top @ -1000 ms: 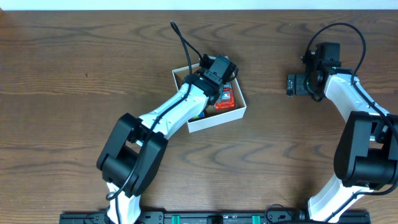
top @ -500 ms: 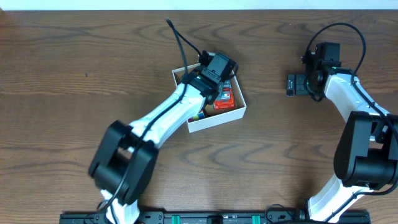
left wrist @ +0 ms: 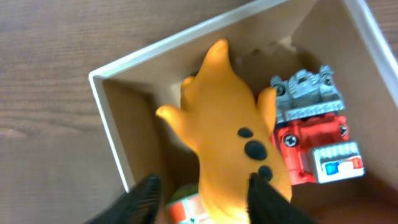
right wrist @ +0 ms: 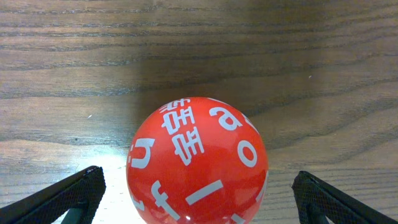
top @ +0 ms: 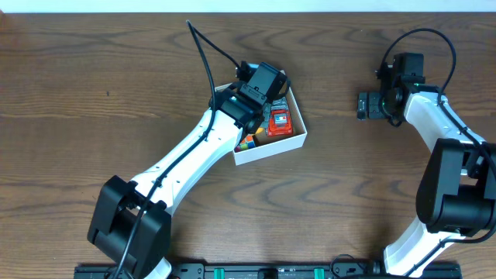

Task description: Pack container

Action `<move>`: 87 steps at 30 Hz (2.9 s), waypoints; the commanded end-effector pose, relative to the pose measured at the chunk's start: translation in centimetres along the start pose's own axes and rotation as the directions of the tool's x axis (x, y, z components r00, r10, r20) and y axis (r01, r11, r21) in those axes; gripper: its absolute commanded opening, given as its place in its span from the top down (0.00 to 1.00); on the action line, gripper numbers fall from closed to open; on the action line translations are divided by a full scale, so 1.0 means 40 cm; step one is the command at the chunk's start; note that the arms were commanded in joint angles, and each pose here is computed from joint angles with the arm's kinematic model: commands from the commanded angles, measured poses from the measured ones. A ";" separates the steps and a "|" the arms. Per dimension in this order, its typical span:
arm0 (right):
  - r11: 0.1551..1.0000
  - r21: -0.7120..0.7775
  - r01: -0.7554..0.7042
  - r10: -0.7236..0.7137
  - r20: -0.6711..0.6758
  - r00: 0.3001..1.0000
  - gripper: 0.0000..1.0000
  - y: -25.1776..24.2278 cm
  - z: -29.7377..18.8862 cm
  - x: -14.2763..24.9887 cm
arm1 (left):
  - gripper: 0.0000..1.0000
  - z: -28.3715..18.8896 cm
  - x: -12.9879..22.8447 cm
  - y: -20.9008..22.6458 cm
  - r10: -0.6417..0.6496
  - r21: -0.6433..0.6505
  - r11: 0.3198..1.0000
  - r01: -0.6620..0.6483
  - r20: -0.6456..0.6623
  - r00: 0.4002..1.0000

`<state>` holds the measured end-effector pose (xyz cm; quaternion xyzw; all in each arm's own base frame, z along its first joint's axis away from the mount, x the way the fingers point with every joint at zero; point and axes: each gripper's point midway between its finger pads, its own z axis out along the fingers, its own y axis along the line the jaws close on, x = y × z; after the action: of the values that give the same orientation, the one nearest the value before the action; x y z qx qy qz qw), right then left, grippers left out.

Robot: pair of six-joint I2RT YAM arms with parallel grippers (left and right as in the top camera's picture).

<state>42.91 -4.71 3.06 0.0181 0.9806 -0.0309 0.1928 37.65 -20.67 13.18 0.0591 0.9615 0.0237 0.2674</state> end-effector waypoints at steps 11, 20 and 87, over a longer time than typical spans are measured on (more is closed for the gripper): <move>1.000 0.004 0.001 -0.001 0.015 1.000 0.01 -0.003 -0.015 -0.007 | 0.76 0.073 0.068 -0.027 -0.038 0.028 0.999 0.041 -0.113 0.993; 1.000 0.004 0.001 -0.001 0.015 1.000 0.01 -0.003 -0.015 -0.008 | 0.78 0.121 0.070 -0.098 -0.043 0.142 0.988 0.062 -0.133 0.990; 1.000 0.004 0.001 -0.001 0.015 1.000 0.01 -0.003 -0.015 -0.007 | 0.07 -0.050 0.043 0.186 -0.138 -0.103 0.986 0.128 -0.099 0.985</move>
<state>42.91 -4.72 3.06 0.0182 0.9806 -0.0311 0.1928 35.85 -15.74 13.77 0.0162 0.9755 0.0366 0.2163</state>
